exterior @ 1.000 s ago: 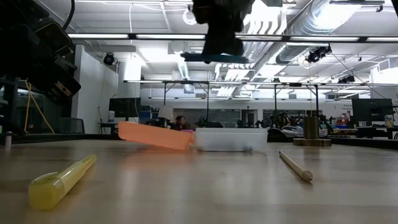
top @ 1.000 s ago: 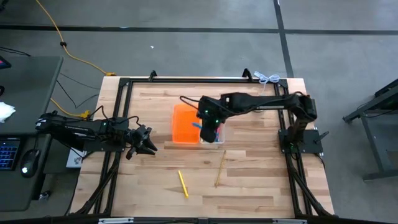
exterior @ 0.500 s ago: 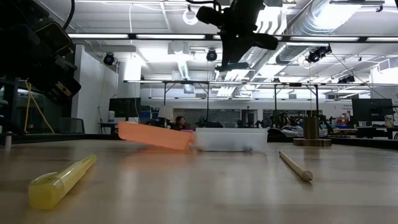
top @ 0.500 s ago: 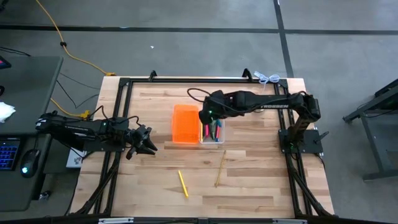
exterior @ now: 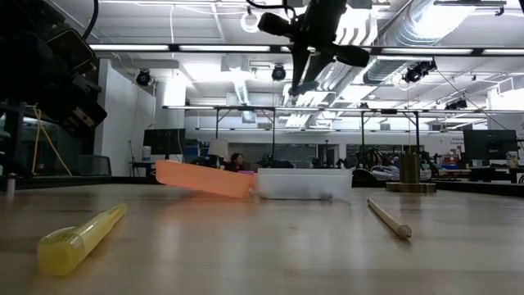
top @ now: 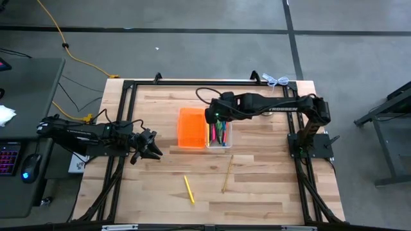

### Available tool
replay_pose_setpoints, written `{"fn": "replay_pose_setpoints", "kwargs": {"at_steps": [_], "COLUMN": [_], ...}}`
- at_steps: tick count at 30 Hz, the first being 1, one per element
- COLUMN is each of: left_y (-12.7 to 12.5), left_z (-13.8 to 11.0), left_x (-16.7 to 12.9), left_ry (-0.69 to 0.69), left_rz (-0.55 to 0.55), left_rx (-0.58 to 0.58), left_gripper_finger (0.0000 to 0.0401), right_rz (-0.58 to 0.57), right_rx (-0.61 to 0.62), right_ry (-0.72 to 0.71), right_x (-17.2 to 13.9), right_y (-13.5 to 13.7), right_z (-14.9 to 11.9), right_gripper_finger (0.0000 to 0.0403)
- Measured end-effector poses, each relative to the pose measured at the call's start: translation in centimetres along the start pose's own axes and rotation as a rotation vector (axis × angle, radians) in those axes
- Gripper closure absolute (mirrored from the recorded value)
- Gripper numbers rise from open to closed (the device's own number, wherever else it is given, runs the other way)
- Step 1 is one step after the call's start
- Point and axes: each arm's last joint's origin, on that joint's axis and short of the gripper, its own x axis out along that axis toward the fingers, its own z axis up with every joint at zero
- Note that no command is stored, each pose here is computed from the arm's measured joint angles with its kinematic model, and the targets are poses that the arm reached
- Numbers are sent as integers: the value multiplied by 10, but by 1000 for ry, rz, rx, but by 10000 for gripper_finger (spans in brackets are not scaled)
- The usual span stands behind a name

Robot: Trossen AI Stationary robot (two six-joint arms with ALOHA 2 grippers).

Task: Pick & place school supplies into a supply box
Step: Put the blue pen into the supply box

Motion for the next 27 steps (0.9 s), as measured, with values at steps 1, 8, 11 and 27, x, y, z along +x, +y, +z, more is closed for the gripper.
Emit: {"fn": "replay_pose_setpoints", "kwargs": {"at_steps": [1, 8, 11, 27], "left_y": [0, 0, 0, 0], "left_z": [0, 0, 0, 1], "left_x": [0, 0, 0, 0], "left_ry": [0, -1, -4, -12], "left_rz": [0, 1, 0, -8], "left_rx": [0, 0, 2, 6], "left_gripper_finger": [256, 256, 256, 256], "right_rz": [-1, -20, -39, -193], "right_rx": [0, 11, 2, -33], "right_ry": [0, 9, 34, 118], "right_x": [1, 9, 19, 96], "right_y": [0, 2, 4, 9], "right_z": [0, -3, -6, -25], "right_gripper_finger": [380, 379, 378, 373]}}
